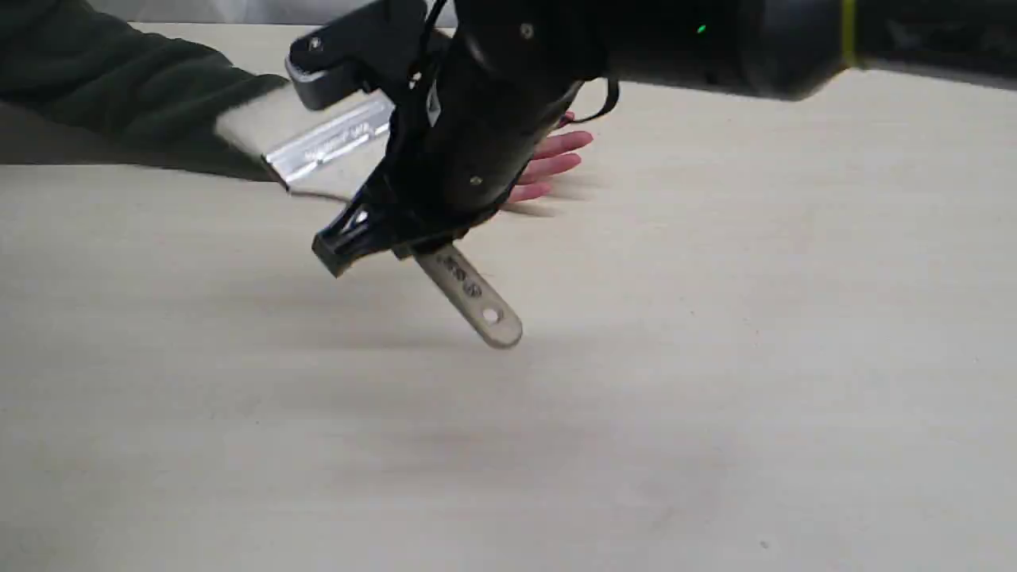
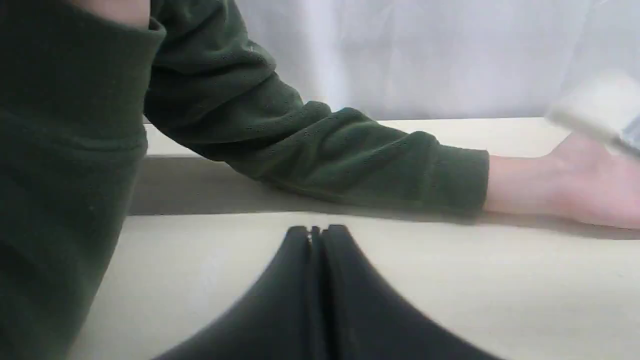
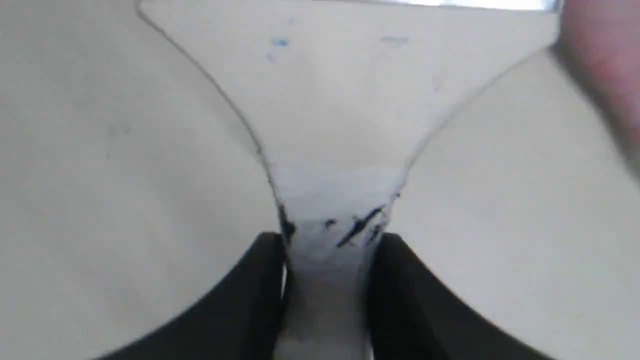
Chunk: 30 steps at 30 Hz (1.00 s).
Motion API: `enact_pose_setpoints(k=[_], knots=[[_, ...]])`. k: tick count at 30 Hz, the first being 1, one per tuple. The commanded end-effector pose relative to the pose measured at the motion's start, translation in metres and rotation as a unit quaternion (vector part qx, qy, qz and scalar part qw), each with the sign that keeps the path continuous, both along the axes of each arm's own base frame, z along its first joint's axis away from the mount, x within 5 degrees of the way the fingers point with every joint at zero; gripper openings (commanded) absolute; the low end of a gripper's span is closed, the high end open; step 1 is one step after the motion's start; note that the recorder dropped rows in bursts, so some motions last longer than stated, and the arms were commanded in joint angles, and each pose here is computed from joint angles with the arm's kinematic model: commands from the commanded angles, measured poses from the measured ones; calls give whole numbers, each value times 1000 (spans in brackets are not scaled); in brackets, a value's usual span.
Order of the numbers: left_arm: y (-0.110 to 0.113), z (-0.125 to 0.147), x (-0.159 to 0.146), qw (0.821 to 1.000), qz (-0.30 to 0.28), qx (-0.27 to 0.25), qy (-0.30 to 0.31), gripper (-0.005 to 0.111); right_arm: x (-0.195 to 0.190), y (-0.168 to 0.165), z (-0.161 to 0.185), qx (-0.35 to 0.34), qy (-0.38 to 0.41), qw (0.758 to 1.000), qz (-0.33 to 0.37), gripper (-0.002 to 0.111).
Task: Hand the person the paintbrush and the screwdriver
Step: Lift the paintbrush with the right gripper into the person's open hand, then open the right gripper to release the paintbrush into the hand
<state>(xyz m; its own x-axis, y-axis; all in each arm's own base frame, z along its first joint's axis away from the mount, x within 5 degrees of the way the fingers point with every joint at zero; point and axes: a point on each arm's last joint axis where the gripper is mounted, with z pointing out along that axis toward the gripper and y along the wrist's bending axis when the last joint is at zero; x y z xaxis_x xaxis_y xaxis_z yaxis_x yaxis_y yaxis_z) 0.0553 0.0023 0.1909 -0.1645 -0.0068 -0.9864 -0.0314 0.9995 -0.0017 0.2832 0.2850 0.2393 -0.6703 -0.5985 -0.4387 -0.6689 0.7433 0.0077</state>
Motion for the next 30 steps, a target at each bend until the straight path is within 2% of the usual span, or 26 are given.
enact_pose_setpoints(k=[1,10,16,22,25,30], knots=[[0,0,0,1000,-1,-3,-1,0,17,-17,22,12,-64,997,-41,4],[0,0,0,1000,-1,-3,-2,0,90,-50,12,11,-77,990,-121,4],[0,0,0,1000,-1,-3,-2,0,137,-48,-13,-5,-62,987,-149,4],[0,0,0,1000,-1,-3,-2,0,167,-34,-40,-25,-50,986,-155,6],[0,0,0,1000,-1,-3,-2,0,172,-31,-49,-33,-39,986,-157,17],[0,0,0,1000,-1,-1,-3,0,172,-31,-47,-38,-33,986,-159,55]])
